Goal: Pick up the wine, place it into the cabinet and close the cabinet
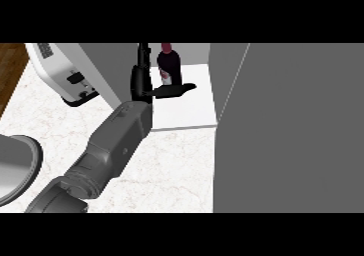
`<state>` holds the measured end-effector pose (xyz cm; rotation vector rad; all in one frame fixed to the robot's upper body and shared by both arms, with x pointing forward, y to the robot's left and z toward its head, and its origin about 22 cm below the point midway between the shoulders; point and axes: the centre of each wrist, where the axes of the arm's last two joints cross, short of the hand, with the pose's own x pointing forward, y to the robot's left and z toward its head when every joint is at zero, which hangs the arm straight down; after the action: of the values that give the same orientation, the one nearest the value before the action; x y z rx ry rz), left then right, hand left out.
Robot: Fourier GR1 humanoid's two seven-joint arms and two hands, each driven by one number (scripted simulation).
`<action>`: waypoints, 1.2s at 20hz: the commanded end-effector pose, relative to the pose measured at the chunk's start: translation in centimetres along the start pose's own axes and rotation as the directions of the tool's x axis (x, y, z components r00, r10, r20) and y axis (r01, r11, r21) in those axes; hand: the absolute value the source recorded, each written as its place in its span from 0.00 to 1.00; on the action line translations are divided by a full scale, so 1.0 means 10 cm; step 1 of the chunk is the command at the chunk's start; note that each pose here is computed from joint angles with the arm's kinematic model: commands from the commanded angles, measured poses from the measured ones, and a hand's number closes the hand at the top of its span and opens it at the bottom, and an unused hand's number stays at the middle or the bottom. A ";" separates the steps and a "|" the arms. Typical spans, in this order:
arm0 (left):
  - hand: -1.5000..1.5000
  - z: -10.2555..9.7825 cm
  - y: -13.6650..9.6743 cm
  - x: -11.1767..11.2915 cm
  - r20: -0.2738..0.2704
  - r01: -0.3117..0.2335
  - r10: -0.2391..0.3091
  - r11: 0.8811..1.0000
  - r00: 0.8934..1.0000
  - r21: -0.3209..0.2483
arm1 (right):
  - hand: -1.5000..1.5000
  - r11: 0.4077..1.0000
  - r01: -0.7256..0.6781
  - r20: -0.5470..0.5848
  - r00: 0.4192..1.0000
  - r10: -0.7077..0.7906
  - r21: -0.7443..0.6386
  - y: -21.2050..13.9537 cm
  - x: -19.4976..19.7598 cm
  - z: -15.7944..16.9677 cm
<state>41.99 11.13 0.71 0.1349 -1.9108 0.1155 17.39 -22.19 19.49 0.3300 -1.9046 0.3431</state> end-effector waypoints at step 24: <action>0.00 0.86 -0.21 -0.07 -0.080 -0.164 0.164 0.987 0.983 0.006 | 0.00 0.998 0.038 -0.011 0.999 -0.039 -0.042 0.16 0.18 0.16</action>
<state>37.28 9.82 -2.61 -0.0084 -1.8610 0.2295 17.12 -21.28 19.49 0.3510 -1.8742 0.3082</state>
